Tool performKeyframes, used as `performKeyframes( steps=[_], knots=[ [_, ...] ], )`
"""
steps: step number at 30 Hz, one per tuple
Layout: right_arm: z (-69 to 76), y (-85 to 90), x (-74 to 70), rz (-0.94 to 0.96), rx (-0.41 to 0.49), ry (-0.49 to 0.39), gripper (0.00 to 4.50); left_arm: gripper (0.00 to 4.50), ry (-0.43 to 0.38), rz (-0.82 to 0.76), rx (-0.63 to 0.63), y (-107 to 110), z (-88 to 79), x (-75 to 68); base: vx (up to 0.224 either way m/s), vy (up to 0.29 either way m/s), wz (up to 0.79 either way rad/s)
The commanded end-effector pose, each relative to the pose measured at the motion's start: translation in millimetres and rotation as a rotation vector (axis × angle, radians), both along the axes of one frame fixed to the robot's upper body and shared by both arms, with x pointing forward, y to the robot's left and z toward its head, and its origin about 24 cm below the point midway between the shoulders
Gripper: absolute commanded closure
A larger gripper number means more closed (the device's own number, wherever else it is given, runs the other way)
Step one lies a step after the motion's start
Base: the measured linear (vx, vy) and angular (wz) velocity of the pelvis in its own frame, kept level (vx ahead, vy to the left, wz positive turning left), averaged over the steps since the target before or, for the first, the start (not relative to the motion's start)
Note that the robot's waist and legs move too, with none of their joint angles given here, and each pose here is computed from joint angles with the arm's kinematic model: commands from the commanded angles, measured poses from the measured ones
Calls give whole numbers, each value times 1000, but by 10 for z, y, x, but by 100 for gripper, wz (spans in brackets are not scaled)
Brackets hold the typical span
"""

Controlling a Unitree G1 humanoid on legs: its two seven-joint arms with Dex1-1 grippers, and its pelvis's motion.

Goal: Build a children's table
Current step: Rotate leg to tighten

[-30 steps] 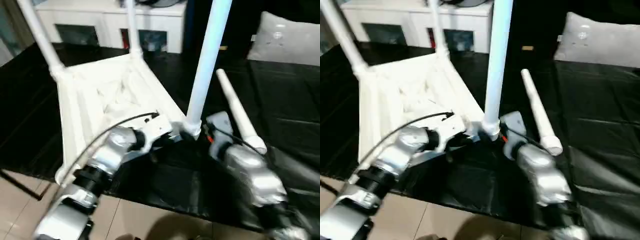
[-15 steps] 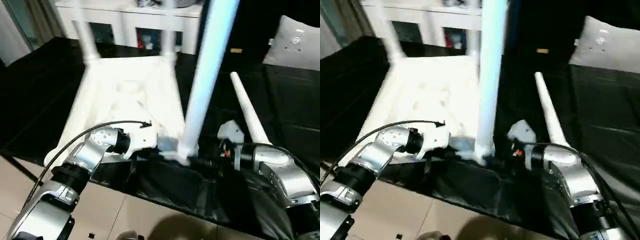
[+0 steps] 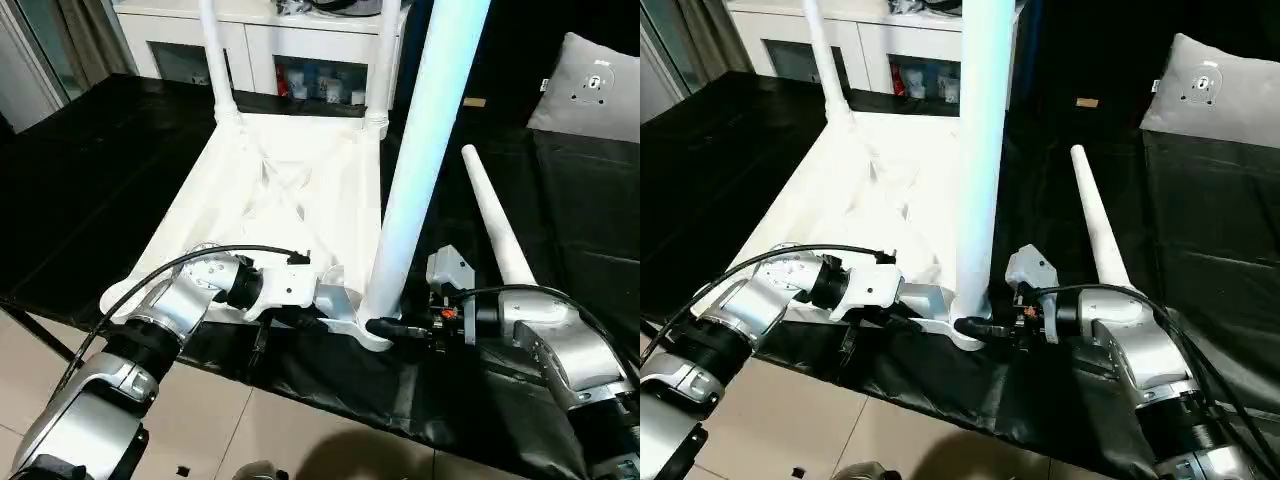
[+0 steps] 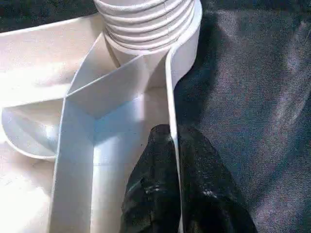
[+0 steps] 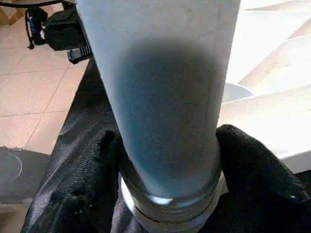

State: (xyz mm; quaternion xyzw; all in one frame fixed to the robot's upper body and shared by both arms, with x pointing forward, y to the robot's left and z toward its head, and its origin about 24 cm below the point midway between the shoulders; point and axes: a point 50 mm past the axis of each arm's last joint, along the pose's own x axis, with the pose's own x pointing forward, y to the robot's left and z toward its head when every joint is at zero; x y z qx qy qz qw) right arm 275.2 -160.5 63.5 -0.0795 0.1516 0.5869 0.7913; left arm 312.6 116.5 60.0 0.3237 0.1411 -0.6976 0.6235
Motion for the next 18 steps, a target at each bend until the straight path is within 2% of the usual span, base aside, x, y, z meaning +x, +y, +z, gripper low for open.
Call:
performKeyframes(
  steps=[1, 7, 12, 14, 18],
  knots=[
    [21, -6, 22, 3, -2, 5, 175, 450, -15, -74, 42, -41, 7, -20, 0, 0, 0],
    [-4, -7, 11, 3, -11, 17, 185, 450, -16, -72, 50, -24, -21, -22, 0, 0, 0],
    [-60, 45, -27, -25, 9, 55, 186, 450, -30, 11, 21, -30, -14, 24, 0, 0, 0],
    [-119, 135, 30, -168, 37, 77, 186, 450, -20, 146, -61, -86, 45, 94, 0, 0, 0],
    [-208, 301, 132, -374, 51, 81, 187, 450, 4, 299, -156, -224, 111, 143, 0, 0, 0]
  ],
)
